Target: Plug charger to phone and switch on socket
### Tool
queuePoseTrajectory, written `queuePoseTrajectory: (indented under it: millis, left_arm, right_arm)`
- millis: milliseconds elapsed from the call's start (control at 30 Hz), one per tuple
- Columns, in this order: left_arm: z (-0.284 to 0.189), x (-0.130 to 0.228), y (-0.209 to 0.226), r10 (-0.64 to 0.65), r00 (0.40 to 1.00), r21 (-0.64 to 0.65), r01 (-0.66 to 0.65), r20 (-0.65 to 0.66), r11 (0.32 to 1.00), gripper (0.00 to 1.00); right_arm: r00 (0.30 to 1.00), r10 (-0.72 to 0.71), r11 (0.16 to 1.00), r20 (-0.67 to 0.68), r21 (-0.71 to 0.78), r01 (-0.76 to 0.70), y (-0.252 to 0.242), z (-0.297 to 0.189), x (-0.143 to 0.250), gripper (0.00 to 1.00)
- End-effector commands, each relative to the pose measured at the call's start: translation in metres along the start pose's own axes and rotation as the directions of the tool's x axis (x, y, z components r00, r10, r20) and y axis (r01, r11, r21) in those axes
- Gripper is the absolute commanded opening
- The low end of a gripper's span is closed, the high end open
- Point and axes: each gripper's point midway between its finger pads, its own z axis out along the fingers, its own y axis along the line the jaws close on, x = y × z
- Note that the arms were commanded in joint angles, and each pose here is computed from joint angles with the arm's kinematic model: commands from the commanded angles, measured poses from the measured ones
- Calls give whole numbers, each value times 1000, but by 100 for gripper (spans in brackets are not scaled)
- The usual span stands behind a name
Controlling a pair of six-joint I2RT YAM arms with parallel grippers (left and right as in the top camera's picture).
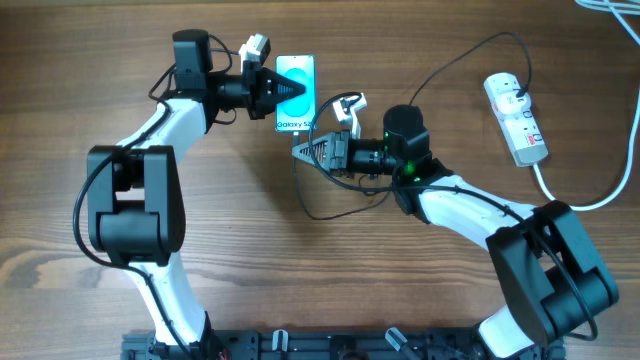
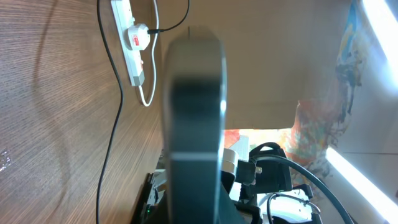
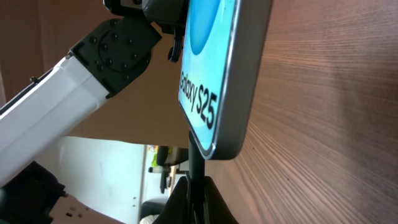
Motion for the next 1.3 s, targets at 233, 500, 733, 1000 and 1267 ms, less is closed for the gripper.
queuePoseTrajectory:
  millis: [233, 500, 733, 1000, 1267]
  left_arm:
    - [4, 5, -11, 56, 997, 30, -55, -43, 998, 4]
    - [10, 8, -12, 57, 997, 32, -56, -57, 998, 4]
    - [12, 8, -12, 57, 997, 32, -55, -59, 998, 4]
    - [12, 8, -12, 56, 997, 32, -54, -59, 998, 4]
    - [19, 12, -12, 58, 995, 34, -56, -78, 998, 4]
  right_arm:
    - [995, 78, 997, 57, 5, -78, -7, -15, -21, 4]
    - [994, 63, 998, 90, 2, -63, -7, -21, -30, 4]
    - [979, 40, 999, 202, 15, -44, -9, -30, -54, 4]
    - [958, 8, 1000, 287, 17, -13, -6, -39, -73, 4]
    - [948, 5, 1000, 318, 25, -14, -8, -41, -79, 4]
